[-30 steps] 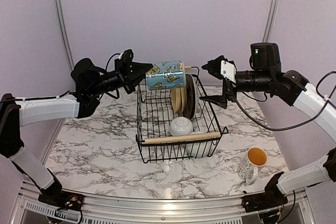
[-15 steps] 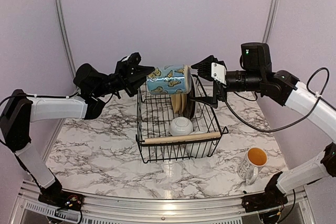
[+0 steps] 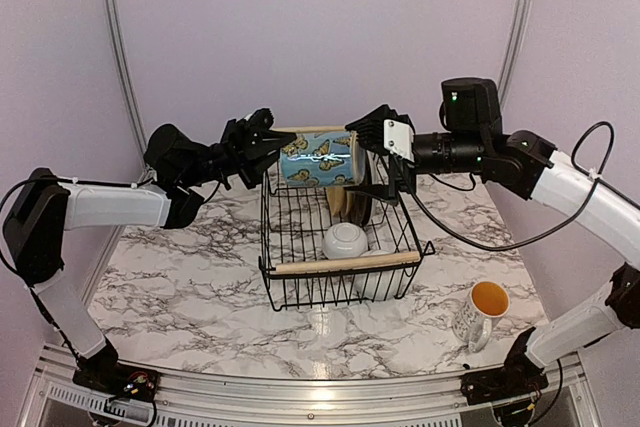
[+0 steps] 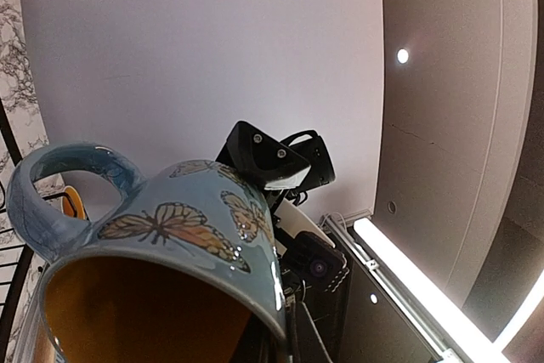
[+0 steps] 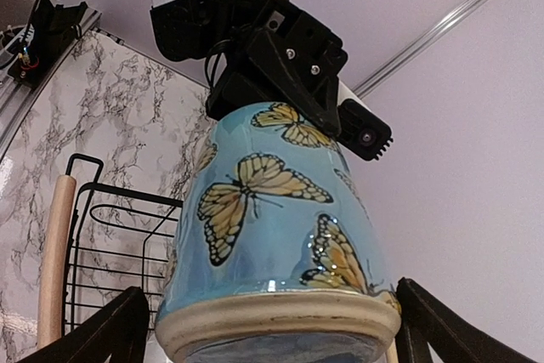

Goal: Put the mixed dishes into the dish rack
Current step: Pass from the left arm to the right

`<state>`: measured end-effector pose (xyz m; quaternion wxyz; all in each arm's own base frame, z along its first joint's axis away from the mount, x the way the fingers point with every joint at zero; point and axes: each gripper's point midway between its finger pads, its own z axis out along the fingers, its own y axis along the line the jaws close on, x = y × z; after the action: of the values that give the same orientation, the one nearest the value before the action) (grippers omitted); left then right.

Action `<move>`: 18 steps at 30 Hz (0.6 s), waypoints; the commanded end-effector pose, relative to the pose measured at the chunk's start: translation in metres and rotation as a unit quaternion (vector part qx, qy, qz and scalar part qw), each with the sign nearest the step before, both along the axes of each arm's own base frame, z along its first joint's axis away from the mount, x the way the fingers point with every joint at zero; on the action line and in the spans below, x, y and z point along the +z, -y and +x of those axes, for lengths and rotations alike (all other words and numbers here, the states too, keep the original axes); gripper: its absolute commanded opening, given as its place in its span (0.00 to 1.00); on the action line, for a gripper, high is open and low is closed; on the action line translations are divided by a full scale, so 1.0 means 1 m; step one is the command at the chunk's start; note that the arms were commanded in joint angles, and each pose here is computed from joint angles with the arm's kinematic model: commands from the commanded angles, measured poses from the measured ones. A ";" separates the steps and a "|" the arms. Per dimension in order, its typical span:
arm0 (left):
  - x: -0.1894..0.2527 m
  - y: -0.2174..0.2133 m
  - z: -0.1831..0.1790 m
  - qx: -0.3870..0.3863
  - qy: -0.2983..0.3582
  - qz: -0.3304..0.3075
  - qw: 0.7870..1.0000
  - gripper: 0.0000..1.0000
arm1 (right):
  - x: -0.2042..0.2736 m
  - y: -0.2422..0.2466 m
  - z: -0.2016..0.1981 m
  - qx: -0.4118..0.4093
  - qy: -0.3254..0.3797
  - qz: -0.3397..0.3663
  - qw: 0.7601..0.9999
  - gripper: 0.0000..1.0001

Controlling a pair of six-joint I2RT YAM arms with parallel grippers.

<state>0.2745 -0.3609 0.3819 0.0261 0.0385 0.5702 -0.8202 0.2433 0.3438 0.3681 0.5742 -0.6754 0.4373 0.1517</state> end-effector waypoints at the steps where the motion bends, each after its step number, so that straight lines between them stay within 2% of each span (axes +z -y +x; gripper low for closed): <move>1: 0.054 -0.024 -0.028 0.009 0.111 -0.097 0.989 0.00 | 0.016 -0.006 -0.004 0.009 0.006 0.018 1.000 0.96; 7: 0.058 -0.028 -0.030 0.006 0.110 -0.115 0.987 0.00 | 0.010 -0.007 0.004 -0.008 0.002 0.022 1.000 0.95; 14: 0.053 -0.029 -0.031 0.003 0.108 -0.117 0.987 0.00 | 0.015 -0.009 0.005 -0.007 -0.006 0.025 1.000 0.55; 17: 0.048 -0.028 -0.029 0.004 0.106 -0.110 0.988 0.00 | 0.012 -0.009 0.003 -0.001 -0.010 0.019 1.000 0.43; 18: 0.045 -0.028 -0.025 0.008 0.101 -0.103 0.989 0.08 | 0.011 -0.009 0.002 0.000 -0.011 0.017 1.000 0.41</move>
<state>0.2779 -0.3592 0.3780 0.0059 0.0158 0.5700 -0.8215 0.2475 0.3484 0.3686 0.5774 -0.6655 0.4456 0.1585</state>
